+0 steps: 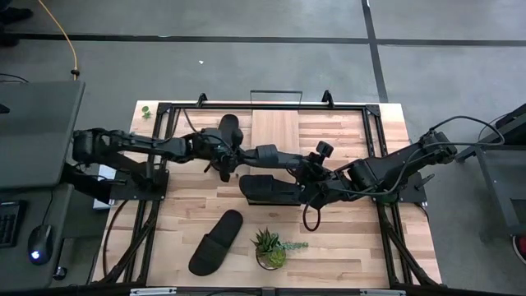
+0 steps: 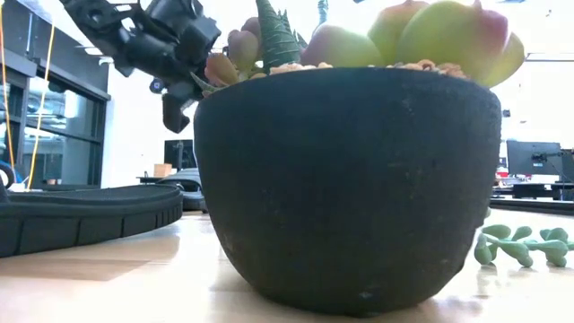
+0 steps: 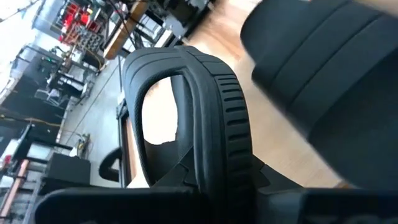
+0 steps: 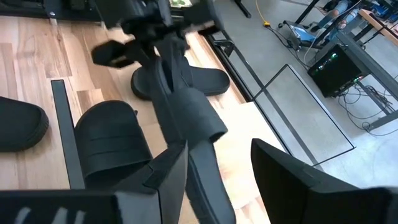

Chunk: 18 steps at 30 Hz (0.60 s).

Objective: Pick and place slides into the shelf
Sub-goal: Put the bottom right black slide on the shelf

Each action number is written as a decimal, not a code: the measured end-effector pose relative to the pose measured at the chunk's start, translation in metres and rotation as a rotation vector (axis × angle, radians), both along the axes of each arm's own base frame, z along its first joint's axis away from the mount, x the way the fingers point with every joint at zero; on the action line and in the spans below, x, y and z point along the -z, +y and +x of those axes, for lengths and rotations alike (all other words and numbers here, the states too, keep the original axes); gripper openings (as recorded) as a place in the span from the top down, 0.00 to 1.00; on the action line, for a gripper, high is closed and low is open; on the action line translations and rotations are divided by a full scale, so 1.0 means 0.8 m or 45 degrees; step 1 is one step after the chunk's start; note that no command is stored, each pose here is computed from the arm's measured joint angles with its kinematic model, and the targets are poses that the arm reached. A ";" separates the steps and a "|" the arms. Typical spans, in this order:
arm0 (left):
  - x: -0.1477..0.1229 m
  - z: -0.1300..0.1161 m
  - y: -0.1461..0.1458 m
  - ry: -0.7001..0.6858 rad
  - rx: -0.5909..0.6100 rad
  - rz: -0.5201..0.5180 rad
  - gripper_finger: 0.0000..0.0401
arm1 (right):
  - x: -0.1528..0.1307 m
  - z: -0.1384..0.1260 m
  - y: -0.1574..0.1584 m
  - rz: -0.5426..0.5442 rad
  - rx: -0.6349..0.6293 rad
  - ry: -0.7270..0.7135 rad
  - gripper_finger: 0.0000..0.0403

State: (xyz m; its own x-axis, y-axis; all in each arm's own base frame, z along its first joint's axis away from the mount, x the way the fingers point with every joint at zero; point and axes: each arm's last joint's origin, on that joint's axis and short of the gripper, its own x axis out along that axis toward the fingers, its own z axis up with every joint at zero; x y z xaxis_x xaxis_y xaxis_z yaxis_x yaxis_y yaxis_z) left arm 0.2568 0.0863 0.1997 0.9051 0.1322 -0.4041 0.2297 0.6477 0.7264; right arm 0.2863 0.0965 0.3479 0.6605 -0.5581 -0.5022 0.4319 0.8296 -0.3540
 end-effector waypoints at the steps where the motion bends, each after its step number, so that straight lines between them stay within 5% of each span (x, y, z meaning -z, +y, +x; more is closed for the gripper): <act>1: 0.004 0.002 0.002 0.004 -0.004 -0.003 0.95 | 0.000 0.000 0.000 0.000 0.000 0.000 0.58; 18: 0.015 0.008 0.002 0.026 0.058 -0.030 0.94 | 0.000 0.001 0.001 0.026 -0.018 0.001 0.58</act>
